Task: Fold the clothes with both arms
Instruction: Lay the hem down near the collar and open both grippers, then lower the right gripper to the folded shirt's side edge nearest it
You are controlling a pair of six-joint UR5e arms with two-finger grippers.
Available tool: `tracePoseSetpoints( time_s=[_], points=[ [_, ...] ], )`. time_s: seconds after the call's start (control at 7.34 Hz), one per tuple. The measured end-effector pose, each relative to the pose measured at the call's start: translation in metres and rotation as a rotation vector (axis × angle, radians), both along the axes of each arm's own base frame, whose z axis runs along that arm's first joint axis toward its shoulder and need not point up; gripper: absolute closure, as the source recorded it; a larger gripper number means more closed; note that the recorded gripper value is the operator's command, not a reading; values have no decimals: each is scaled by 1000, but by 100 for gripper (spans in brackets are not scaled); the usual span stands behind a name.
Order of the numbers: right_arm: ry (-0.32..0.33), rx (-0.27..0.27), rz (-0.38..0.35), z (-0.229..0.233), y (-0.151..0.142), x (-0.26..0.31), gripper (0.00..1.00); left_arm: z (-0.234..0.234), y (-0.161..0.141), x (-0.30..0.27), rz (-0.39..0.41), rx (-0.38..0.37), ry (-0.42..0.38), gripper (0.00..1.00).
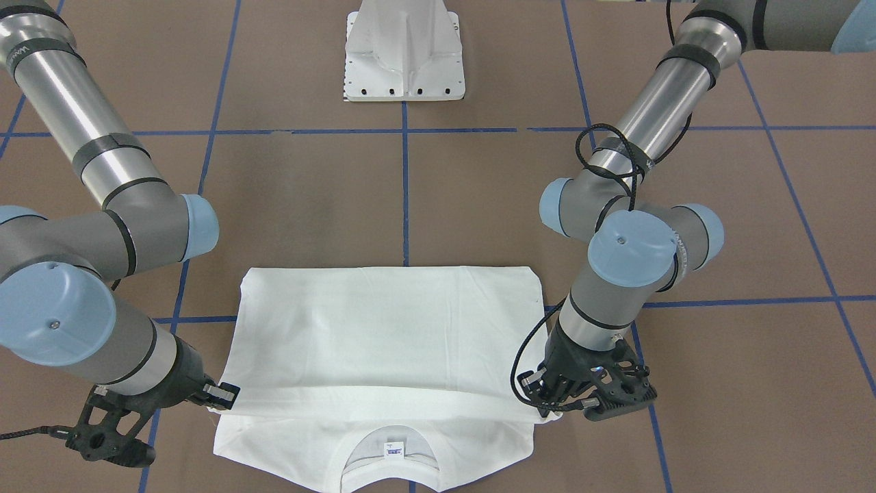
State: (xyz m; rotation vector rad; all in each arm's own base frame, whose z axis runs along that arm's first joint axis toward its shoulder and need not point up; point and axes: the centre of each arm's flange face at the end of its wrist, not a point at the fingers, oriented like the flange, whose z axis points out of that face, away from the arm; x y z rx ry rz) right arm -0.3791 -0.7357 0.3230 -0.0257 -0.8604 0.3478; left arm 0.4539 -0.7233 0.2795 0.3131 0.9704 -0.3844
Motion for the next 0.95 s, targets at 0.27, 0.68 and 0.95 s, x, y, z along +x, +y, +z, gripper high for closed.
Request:
tracePoseSetpoints(
  time_s=[0.27, 0.68, 0.95],
  points=[
    [7, 3, -4, 2, 3, -6, 1, 0, 0, 2, 1, -2, -2, 0],
    [32, 73, -29, 2, 7, -5, 0, 0, 0, 3, -21, 16, -21, 0],
    [0, 121, -74, 13, 60, -8, 0, -5, 14, -9, -20, 30, -17, 0]
  ],
)
